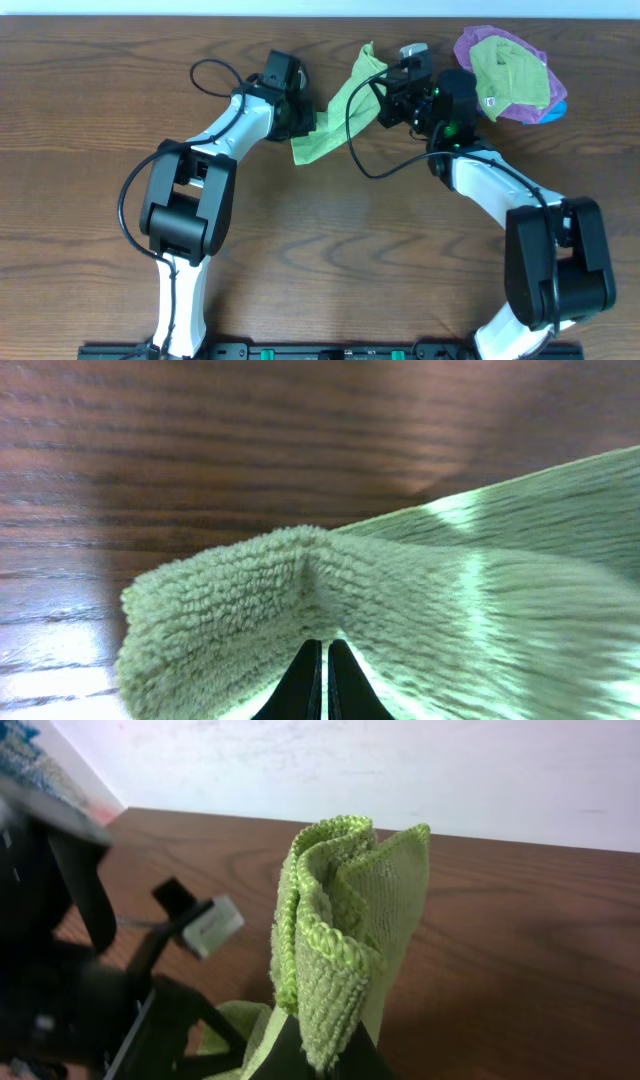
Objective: Fold the cloth
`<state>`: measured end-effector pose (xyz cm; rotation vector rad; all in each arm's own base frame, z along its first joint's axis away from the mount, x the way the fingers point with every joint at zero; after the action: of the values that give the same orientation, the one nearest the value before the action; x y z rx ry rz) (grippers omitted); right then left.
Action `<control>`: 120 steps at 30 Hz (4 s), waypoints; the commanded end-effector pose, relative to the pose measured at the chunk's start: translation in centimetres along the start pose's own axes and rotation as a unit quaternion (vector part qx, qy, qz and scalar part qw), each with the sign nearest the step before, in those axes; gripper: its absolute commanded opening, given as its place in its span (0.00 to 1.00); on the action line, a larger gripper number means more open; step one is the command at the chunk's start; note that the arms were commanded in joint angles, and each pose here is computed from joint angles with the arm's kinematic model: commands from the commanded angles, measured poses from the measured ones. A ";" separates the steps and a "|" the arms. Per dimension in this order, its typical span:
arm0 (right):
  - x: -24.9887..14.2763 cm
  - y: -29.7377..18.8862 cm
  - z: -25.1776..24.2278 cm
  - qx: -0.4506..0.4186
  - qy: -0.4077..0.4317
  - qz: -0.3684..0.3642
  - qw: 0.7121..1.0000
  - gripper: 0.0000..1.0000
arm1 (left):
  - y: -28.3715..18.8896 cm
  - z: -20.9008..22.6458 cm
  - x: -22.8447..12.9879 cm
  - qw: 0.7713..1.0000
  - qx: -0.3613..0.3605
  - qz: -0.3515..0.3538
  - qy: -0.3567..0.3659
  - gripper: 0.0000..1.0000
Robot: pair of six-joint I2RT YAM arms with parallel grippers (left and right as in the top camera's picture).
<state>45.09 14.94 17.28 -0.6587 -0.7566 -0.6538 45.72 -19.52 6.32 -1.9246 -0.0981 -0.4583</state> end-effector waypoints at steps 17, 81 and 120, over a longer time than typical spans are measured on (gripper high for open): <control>-4.1 1.6 3.1 -0.016 -0.103 0.069 0.992 0.01 | -4.7 -1.4 5.4 0.999 -0.002 -0.040 0.026 0.06; 0.2 -2.5 -1.8 -0.232 -0.089 0.003 0.969 0.01 | 0.2 -8.4 4.5 0.987 -0.157 0.037 -0.019 0.06; -2.4 -2.4 -1.3 -0.189 -0.071 0.076 0.976 0.01 | -0.5 -6.6 4.4 0.986 -0.157 0.047 -0.025 0.06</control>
<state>42.50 12.75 14.81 -1.1590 -0.7094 -0.6332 47.66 -26.75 10.99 -2.2262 0.0098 -0.3631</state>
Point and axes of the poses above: each gripper's point midway between its finger pads, its own y axis out along the fingers, its own z axis along the line the jaws close on, x = y × z, the point moved 5 cm from there along -y, back along the fingers, and after that the axes turned 15 degrees about y, right-handed, at the moved point
